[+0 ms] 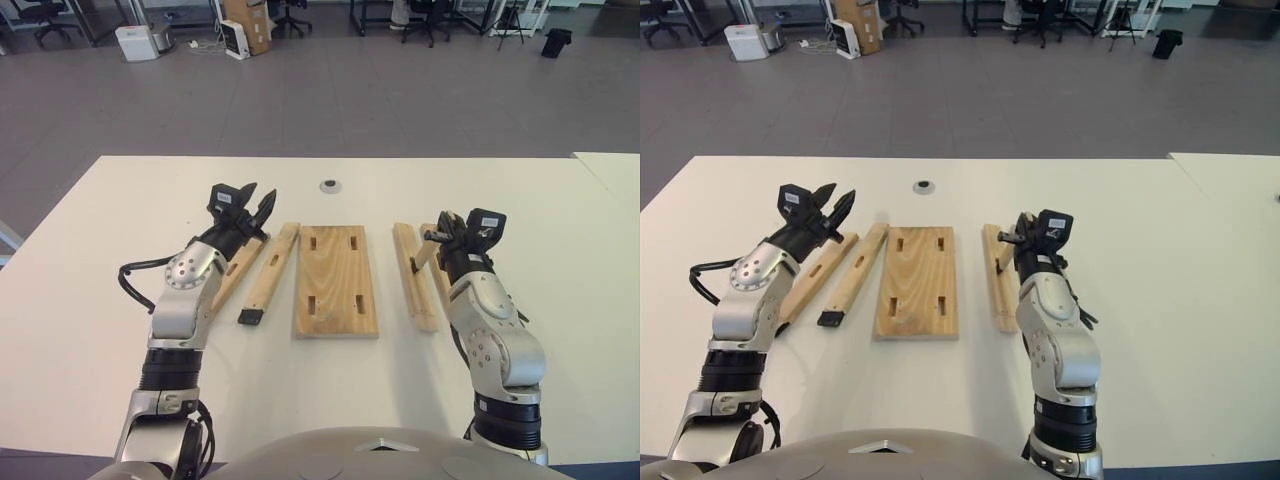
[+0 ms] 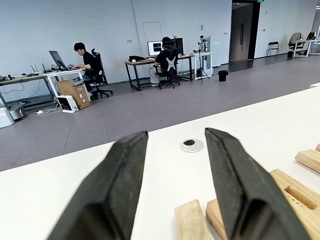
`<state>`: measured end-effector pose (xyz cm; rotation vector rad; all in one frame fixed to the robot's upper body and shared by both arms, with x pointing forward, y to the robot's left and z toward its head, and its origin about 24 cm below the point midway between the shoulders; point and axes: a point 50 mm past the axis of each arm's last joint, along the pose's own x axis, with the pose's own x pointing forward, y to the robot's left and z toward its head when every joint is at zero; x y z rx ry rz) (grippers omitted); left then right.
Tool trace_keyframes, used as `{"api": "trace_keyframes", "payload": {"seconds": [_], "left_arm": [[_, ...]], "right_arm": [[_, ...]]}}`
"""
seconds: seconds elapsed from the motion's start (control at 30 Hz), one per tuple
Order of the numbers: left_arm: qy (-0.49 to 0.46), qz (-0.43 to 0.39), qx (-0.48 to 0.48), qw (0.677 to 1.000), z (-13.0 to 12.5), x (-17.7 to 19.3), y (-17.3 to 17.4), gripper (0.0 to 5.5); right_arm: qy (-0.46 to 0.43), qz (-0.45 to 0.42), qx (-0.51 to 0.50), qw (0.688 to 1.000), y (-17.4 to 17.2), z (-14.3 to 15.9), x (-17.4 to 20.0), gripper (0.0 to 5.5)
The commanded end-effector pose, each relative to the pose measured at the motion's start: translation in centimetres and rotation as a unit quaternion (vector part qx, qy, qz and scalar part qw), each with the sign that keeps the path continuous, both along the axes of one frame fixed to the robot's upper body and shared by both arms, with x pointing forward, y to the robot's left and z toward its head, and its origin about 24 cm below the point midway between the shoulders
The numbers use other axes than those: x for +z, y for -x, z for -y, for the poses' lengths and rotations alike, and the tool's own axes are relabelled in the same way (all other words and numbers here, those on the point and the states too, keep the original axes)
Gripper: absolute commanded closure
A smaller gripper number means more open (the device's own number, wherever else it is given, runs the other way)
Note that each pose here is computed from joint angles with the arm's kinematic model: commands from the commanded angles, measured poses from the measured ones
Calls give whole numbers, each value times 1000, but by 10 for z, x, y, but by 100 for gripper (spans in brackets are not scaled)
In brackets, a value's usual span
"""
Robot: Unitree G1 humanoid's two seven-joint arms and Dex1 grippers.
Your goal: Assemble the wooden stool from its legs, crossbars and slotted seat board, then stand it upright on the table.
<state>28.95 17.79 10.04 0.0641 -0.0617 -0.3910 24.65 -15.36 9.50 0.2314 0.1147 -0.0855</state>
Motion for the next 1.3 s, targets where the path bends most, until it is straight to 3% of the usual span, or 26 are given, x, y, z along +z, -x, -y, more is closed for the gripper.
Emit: {"api": "trace_keyframes", "payload": {"seconds": [0.03, 0.4, 0.57, 0.8, 1.3], "left_arm": [[-5, -13, 7, 1000, -2, -5, -1, 343], [-7, -13, 10, 1000, 2, -10, 2, 343], [-10, -15, 14, 1000, 1, -13, 5, 343], [-28, -6, 16, 999, -11, -6, 2, 343], [-6, -18, 42, 999, -2, -22, 13, 343]], "right_arm": [[9, -10, -2, 1000, 1, 4, -10, 508], [40, -17, 16, 999, -16, 12, -32, 508], [116, -25, 80, 990, 9, 14, -59, 508], [38, -37, 63, 997, 46, 28, -86, 508], [61, -166, 143, 974, 43, 29, -101, 508]]}}
